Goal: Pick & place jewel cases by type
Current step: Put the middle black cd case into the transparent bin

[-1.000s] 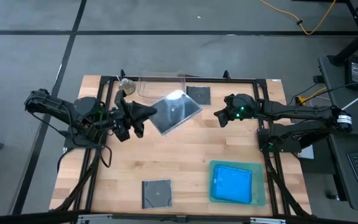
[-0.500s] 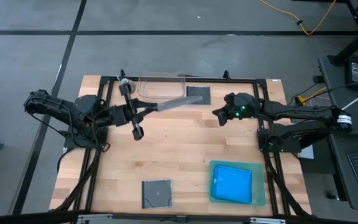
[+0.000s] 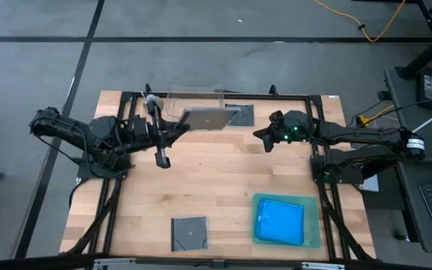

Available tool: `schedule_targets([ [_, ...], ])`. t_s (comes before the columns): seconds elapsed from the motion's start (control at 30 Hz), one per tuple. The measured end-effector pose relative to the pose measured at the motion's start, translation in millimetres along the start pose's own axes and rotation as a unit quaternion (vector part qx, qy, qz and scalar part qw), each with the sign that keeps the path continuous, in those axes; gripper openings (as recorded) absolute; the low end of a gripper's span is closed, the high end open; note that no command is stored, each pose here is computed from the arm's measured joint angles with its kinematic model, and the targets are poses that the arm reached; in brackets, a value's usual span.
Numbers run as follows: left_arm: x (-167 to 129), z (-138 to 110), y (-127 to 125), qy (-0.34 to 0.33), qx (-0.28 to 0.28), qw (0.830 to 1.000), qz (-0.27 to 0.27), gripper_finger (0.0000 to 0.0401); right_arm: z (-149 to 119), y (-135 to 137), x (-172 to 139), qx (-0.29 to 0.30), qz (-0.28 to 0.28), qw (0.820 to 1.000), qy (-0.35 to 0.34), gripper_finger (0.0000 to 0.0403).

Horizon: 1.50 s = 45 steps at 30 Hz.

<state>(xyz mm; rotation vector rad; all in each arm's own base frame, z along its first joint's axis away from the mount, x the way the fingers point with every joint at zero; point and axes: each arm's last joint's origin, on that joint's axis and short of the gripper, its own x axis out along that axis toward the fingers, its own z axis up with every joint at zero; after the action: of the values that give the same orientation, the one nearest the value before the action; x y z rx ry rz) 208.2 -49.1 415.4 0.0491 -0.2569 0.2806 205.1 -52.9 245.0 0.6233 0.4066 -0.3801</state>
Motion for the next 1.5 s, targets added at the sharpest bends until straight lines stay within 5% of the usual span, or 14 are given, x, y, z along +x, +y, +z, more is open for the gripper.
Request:
schedule_targets([
  [0.3,0,-2,0,0.008,-0.191,0.981,0.014,0.002,0,1,0,-0.023,0.011,1.0,0.007,0.0026],
  [0.57,-1,-6,-1,0.026,-0.35,0.936,0.018,0.002,-1,1,0,-0.044,0.024,0.999,0.014,0.0026],
  [1.07,-1,-9,-7,0.079,-0.581,0.808,-0.054,0.002,0,3,0,-0.077,0.051,0.996,0.019,0.0026],
  [1.37,-4,-8,-14,0.165,-0.672,0.706,-0.149,0.002,2,6,-1,-0.088,0.079,0.993,0.013,0.0026],
  [1.5,-4,-12,-15,0.191,-0.692,0.682,-0.141,0.0021,2,7,0,-0.096,0.083,0.992,0.013,0.0026],
])
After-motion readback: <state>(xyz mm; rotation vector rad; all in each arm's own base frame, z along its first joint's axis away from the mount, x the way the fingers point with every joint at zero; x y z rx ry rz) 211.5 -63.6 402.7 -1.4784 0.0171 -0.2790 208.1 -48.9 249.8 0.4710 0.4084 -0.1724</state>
